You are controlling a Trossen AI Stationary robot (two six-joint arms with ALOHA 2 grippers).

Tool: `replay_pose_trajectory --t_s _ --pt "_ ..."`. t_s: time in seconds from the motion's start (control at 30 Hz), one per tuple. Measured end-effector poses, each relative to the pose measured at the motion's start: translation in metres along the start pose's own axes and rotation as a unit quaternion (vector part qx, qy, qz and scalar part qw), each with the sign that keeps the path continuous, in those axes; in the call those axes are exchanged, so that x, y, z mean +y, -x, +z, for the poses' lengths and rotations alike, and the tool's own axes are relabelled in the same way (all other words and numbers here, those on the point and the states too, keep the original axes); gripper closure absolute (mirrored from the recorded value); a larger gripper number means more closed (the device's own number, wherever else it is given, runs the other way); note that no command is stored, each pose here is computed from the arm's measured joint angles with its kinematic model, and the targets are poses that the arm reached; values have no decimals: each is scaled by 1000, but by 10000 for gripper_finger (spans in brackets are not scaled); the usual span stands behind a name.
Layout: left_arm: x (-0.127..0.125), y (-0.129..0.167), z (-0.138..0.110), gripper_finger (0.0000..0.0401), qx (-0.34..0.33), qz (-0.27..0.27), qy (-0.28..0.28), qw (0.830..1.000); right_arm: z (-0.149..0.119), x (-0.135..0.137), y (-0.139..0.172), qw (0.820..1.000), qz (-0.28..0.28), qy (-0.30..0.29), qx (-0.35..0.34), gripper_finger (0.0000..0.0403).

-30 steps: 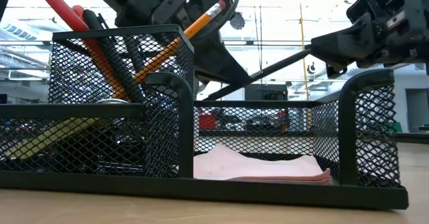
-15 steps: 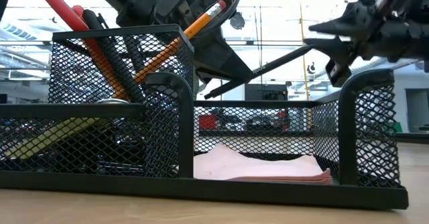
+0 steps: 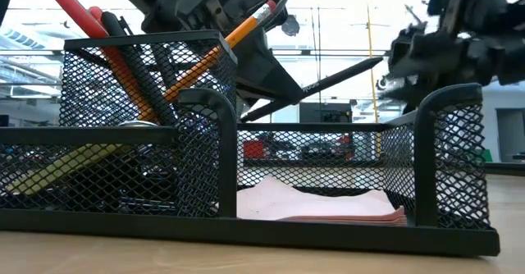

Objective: Pick and place office supplies into organizer
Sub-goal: Put the black pen into the black desk organizer

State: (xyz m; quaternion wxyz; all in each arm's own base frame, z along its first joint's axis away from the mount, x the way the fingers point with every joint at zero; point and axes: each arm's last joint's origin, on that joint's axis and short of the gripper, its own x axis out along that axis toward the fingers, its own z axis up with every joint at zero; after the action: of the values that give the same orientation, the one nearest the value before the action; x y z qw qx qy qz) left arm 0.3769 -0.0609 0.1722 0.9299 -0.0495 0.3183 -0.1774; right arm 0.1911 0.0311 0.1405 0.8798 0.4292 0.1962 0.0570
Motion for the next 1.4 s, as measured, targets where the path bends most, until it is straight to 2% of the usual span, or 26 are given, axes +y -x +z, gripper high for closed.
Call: replay_pose_trajectory --t_s 0.07,0.17,0.23,0.43,0.5,0.63,1.17,1.4 --pt "-2 0 0 359 2 -4 0 1000 8 5 -7 1000 -14 19 8 305" --pt "-3 -1 -1 359 5 -8 -2 1000 29 20 -10 998 50 44 -3 287" --pt "-3 -1 -1 359 8 -15 -3 1000 38 22 -11 997 70 33 18 274" --pt "-3 -1 -2 359 10 -16 -1 1000 41 17 -18 998 16 -12 65 231" --pt "-3 -1 -2 359 12 -15 0 1000 42 17 -19 997 21 -33 62 217" --pt "-3 -1 -3 359 16 -15 2 1000 44 21 -22 997 49 -28 52 200" --pt "-3 -1 -2 359 12 -13 0 1000 35 28 -70 985 61 -69 143 200" --pt "-3 -1 -4 359 19 -15 2 1000 34 32 -78 979 75 -77 171 208"
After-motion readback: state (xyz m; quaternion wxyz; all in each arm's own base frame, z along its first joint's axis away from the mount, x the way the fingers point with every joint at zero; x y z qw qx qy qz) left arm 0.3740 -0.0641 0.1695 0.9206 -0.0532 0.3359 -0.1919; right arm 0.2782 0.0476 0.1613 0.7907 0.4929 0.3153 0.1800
